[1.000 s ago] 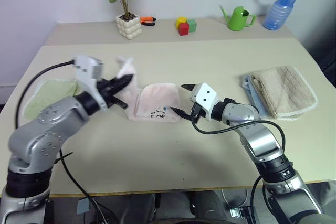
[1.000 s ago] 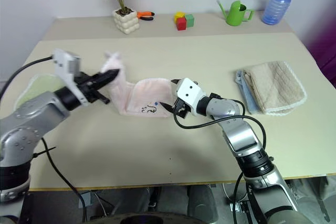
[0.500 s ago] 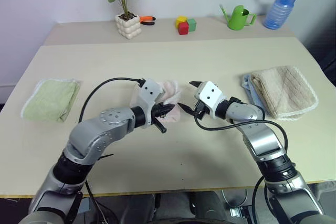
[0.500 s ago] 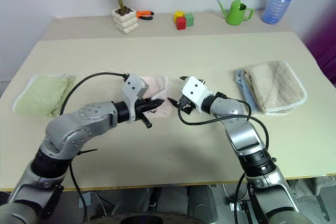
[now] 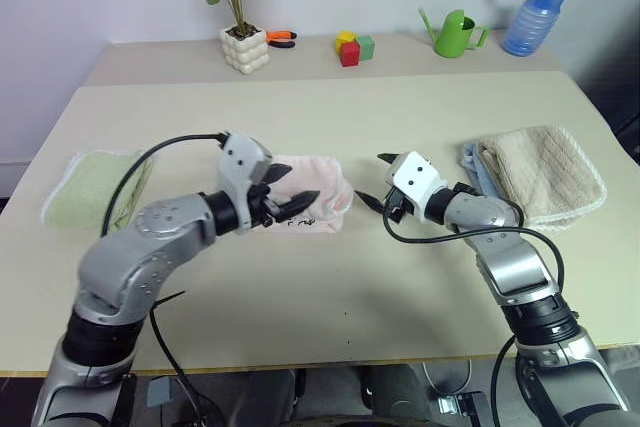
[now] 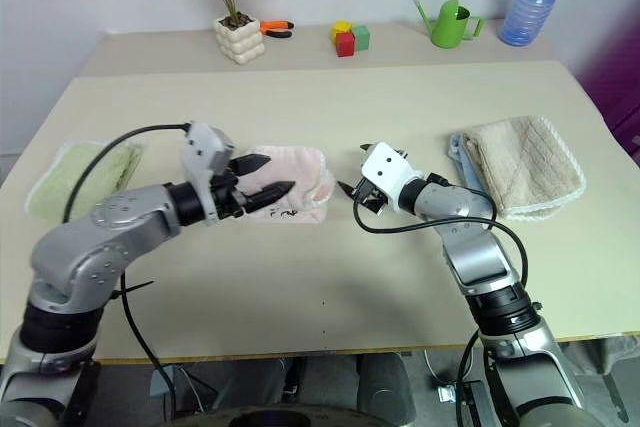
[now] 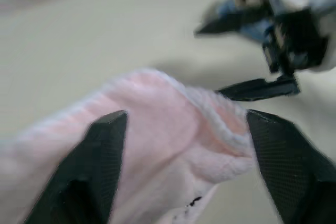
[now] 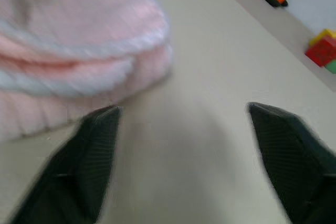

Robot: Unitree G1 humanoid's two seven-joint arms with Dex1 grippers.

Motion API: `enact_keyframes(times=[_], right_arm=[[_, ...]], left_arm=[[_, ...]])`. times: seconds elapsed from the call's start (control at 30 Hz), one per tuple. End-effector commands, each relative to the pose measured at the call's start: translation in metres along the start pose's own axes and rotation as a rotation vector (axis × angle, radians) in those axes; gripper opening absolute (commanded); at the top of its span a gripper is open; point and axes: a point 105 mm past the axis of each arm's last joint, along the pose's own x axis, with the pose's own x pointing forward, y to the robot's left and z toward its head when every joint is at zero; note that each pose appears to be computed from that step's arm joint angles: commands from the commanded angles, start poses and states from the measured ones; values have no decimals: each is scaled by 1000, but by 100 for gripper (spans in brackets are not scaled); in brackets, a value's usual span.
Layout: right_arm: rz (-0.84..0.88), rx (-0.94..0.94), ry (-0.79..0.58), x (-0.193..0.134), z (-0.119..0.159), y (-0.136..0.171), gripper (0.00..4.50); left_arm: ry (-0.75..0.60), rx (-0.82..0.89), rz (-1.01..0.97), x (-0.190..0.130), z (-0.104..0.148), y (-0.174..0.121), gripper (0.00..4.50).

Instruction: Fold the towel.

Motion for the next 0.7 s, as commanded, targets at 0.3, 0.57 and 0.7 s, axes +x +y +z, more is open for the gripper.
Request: enact_keyframes(times=[0.3,0.57,0.7], right_arm=[[11,201,-262,7,64,-9,3],[220,303,-164,46,52,58,3],[226,300,-22,55,15,76,3]], left_arm=[[-9,137,229,6,0,47,45],[133,75,174,39,-63,25,45],[189,72,176,37,-88,22,45]])
